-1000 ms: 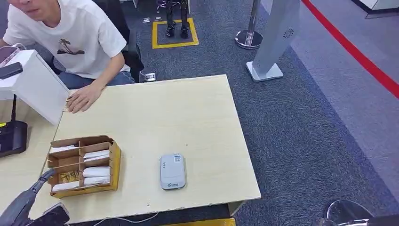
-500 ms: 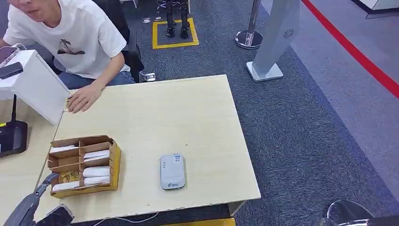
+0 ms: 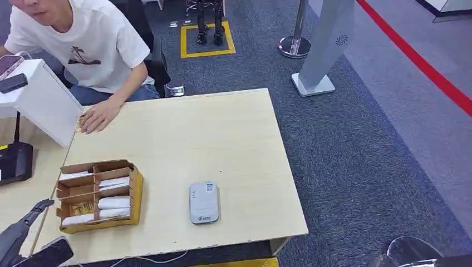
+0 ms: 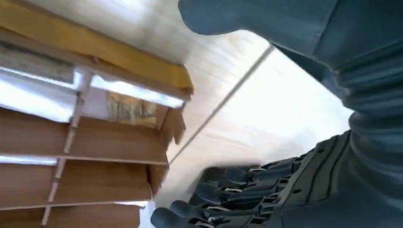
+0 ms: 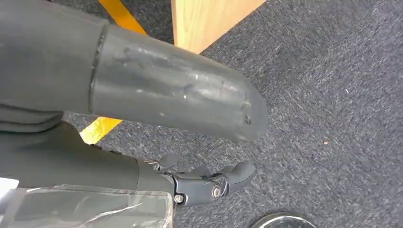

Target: Pass the card to the sensor for recognition and then transmit it.

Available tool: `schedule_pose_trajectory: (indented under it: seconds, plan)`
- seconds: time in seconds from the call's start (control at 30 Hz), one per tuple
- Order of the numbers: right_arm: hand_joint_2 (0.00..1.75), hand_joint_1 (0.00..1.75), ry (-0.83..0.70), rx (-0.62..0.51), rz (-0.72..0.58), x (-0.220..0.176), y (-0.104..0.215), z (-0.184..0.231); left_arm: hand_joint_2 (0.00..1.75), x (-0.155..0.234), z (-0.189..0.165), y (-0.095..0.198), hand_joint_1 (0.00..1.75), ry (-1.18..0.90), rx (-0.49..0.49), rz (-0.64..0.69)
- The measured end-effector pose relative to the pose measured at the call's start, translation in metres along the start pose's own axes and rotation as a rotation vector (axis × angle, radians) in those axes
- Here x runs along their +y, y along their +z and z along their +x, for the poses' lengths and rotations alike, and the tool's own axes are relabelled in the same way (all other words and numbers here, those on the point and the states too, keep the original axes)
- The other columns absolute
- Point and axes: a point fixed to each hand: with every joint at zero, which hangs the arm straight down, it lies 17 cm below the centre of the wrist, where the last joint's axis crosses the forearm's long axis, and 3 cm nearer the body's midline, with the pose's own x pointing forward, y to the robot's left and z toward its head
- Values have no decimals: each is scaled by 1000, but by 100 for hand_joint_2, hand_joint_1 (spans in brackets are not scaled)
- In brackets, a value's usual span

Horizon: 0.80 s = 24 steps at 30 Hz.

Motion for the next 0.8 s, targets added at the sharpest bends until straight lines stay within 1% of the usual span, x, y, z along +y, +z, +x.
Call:
schedule_pose_trajectory:
  seconds: [0.27,0.37,0.57,0.8]
  plan:
    - [0,0,9,-5,19,10,-4,6,175,41,-2,-11,0,-112,-7,11]
    - [0,0,18,-7,25,13,-5,7,175,47,-2,-16,0,-130,-9,11]
    - [0,0,24,-8,30,16,-5,8,175,48,-2,-23,0,-147,-11,-3]
    - [0,0,28,-8,34,17,-5,8,175,42,-2,-24,0,-146,-17,-33]
